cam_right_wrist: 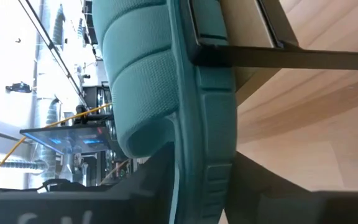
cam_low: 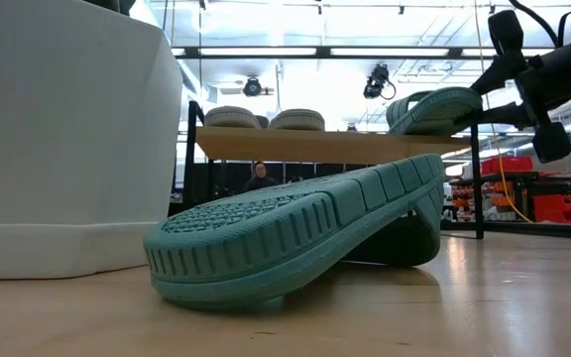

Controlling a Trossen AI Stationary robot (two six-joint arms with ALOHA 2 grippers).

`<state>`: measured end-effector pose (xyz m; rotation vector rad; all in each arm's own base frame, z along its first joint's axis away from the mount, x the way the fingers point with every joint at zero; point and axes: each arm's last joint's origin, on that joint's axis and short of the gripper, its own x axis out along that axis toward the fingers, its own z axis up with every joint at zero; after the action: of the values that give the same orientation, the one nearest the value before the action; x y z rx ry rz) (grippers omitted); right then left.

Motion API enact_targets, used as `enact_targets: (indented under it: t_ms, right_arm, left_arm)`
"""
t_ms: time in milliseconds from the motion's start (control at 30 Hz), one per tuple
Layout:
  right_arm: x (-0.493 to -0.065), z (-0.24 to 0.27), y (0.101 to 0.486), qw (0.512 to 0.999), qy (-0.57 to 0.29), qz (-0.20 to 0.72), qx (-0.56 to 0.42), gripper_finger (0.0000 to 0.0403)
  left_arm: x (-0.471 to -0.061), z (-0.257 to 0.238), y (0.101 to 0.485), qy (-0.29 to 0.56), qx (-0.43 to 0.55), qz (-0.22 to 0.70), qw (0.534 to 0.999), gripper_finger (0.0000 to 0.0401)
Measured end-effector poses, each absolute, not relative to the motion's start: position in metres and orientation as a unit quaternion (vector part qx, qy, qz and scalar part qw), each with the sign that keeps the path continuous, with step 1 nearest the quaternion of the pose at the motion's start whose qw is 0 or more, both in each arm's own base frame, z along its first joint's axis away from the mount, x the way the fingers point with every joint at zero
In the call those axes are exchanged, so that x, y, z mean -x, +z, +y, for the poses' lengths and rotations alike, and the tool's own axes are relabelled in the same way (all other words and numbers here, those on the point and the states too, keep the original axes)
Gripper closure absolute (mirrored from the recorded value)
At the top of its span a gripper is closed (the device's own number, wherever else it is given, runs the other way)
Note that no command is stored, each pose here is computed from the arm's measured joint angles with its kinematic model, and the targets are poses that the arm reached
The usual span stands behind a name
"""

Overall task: Pick and place slides into the shelf
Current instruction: Put the right green slides on the shelf

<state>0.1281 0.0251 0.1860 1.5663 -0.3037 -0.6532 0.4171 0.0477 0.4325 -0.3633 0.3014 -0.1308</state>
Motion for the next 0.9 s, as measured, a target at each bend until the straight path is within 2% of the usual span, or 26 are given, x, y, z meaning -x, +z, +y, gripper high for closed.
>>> enact_targets:
  t_ms: [233, 567, 900]
  right_arm:
    - [-0.1283, 0.0253, 0.1866, 0.649, -0.286, -0.133, -0.693, 0.0255]
    - [-0.1297, 0.0267, 0.1926, 0.650, -0.273, -0.121, -0.699, 0.0187]
    - [-0.1301, 0.0274, 0.1918, 0.646, -0.266, -0.108, -0.707, 0.0147]
  left_arm:
    - [-0.4171, 0.0477, 0.4326, -0.063, 0.180, 0.149, 0.970, 0.0200]
    - [-0.4173, 0.0454, 0.4326, -0.066, 0.179, 0.149, 0.970, 0.0206]
    - [-0.4180, 0.0389, 0.4326, -0.071, 0.177, 0.150, 0.970, 0.0202]
